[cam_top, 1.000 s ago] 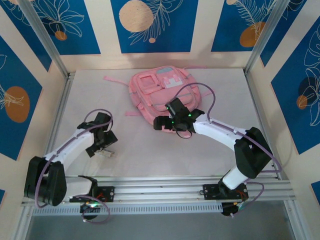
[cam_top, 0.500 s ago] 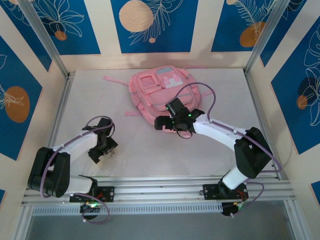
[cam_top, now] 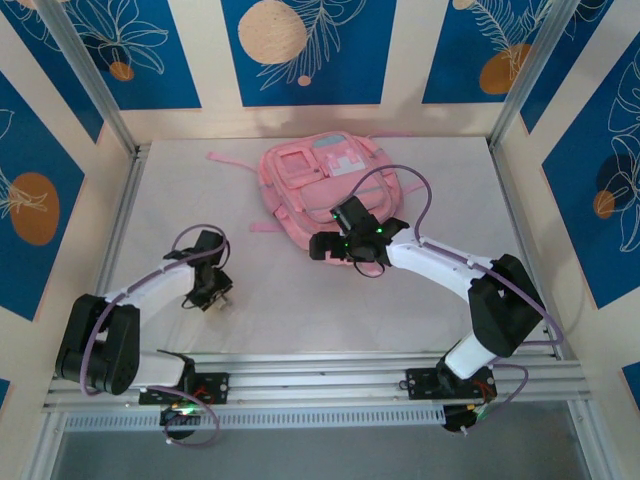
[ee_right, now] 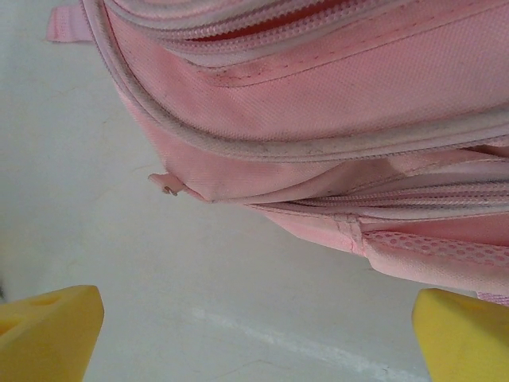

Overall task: Pack the student bag
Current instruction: Pick up the loose stationery from the bottom-left of the table, then pass the loose stationery, then open the student bag at the top-center of the table.

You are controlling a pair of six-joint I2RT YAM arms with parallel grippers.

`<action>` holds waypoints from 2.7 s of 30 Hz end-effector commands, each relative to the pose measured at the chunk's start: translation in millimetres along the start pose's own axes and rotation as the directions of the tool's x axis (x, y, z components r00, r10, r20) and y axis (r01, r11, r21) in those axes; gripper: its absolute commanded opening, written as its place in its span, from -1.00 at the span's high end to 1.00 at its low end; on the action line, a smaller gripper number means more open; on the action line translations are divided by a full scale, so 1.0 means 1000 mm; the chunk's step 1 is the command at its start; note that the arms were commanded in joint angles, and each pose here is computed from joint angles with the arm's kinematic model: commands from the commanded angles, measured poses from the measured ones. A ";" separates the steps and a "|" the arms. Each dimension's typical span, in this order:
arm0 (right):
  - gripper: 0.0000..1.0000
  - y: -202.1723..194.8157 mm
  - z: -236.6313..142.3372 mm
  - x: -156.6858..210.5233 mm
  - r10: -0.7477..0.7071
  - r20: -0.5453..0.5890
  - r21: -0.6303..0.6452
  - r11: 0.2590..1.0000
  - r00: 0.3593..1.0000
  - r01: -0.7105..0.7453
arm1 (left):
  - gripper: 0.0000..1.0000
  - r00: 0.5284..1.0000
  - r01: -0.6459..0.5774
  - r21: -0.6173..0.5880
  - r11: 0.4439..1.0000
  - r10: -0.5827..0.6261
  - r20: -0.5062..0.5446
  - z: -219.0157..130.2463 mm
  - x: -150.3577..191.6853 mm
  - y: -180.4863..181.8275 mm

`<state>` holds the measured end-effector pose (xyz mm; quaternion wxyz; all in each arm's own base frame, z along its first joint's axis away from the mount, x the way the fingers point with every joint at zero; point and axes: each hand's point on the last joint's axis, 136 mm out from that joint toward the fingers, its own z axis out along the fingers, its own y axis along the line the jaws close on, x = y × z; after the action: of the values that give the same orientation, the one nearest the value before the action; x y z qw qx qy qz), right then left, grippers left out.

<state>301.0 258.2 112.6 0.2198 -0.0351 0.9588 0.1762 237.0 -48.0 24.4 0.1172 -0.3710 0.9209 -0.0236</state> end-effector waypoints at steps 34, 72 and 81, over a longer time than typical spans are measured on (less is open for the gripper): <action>-0.02 0.164 -0.016 0.005 -0.146 0.003 -0.745 0.660 0.989 0.100 | 0.15 0.984 -0.177 0.737 0.653 0.140 0.112 -0.147 0.012 -0.208; 0.65 -0.111 -0.094 -0.005 0.435 0.078 -0.244 0.881 0.897 -0.406 | -0.71 0.159 -0.967 0.254 0.021 0.829 0.536 -0.137 0.060 -0.335; 0.66 -0.143 -0.120 -0.005 0.518 0.140 -0.276 0.839 0.844 -0.469 | -0.69 -0.161 -0.982 0.015 -0.186 0.887 0.432 -0.089 0.079 -0.354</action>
<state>289.6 79.8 173.4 0.2769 0.2151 0.8787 0.3239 396.1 -373.7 158.5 0.3026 0.4327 0.8426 -0.1060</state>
